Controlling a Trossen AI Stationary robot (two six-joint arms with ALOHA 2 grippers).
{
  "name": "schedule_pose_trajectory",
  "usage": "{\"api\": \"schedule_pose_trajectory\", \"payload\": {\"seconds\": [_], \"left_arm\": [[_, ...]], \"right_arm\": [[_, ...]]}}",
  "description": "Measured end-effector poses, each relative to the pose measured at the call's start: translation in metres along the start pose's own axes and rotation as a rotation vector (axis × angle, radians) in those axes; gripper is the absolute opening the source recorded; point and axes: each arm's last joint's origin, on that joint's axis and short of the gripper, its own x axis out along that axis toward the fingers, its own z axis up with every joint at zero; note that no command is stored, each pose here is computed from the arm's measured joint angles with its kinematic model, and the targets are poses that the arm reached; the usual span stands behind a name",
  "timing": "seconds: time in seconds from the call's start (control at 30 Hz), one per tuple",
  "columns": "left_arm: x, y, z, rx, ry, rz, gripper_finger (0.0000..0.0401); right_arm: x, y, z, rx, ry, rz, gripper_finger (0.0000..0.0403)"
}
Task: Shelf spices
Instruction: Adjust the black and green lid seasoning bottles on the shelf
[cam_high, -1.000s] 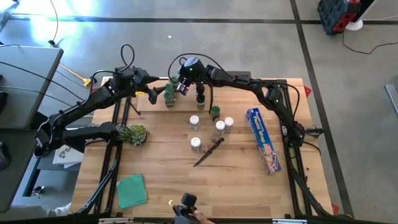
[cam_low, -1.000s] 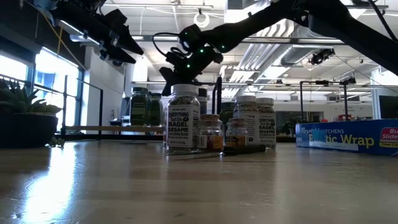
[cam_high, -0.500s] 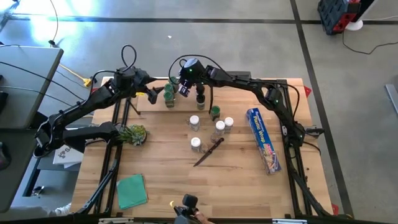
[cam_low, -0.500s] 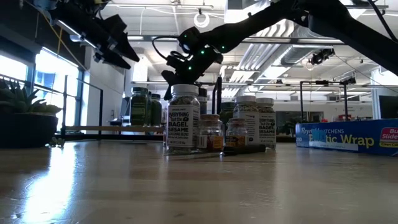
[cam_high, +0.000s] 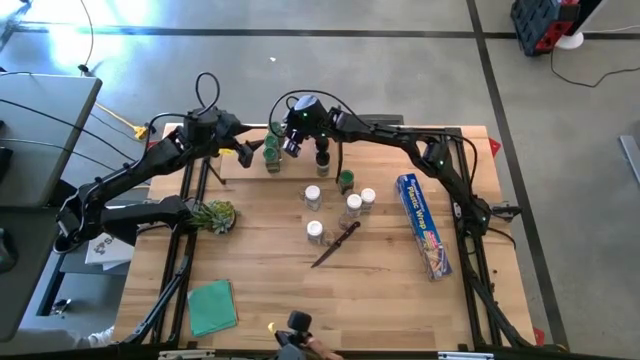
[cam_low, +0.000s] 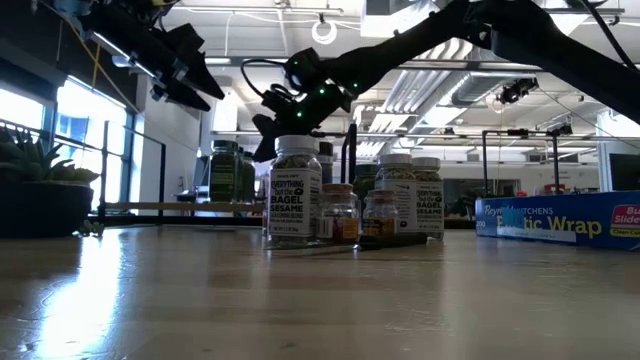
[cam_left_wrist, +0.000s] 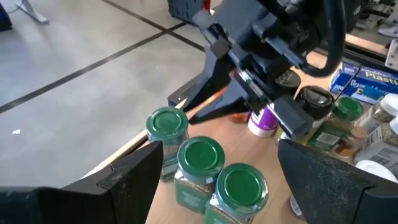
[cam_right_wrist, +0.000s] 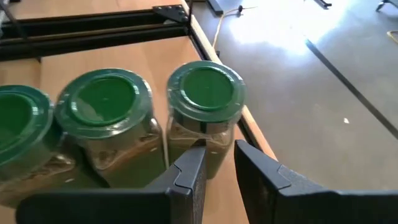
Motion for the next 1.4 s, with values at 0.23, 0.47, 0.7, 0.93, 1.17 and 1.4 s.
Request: {"api": "schedule_pose_trajectory", "payload": {"seconds": [0.23,0.47,0.7,0.93,1.17,1.4], "left_arm": [[0.007,0.003,-0.004,-0.023,0.044,0.069,0.0314],[0.034,0.020,0.012,-0.057,0.058,0.115,0.0308],[0.059,0.040,0.042,-0.088,0.088,0.066,0.0268],[0.094,0.069,0.059,-0.110,0.261,0.068,0.0153],[0.128,0.096,0.080,-0.082,0.319,0.049,0.0027],[0.172,0.115,0.069,-0.143,0.509,-0.011,0.0005]], "right_arm": [[-0.005,-0.001,0.004,-0.003,0.000,-0.033,0.0076],[-0.023,-0.003,0.032,-0.024,-0.012,-0.031,0.0076],[-0.066,0.021,0.061,-0.076,0.131,-0.005,0.0075],[-0.131,0.072,0.059,-0.104,0.394,0.035,0.0052],[-0.174,0.150,0.046,-0.095,0.600,0.103,0.0017],[-0.202,0.225,0.038,-0.113,0.586,0.161,0.0002]]}}
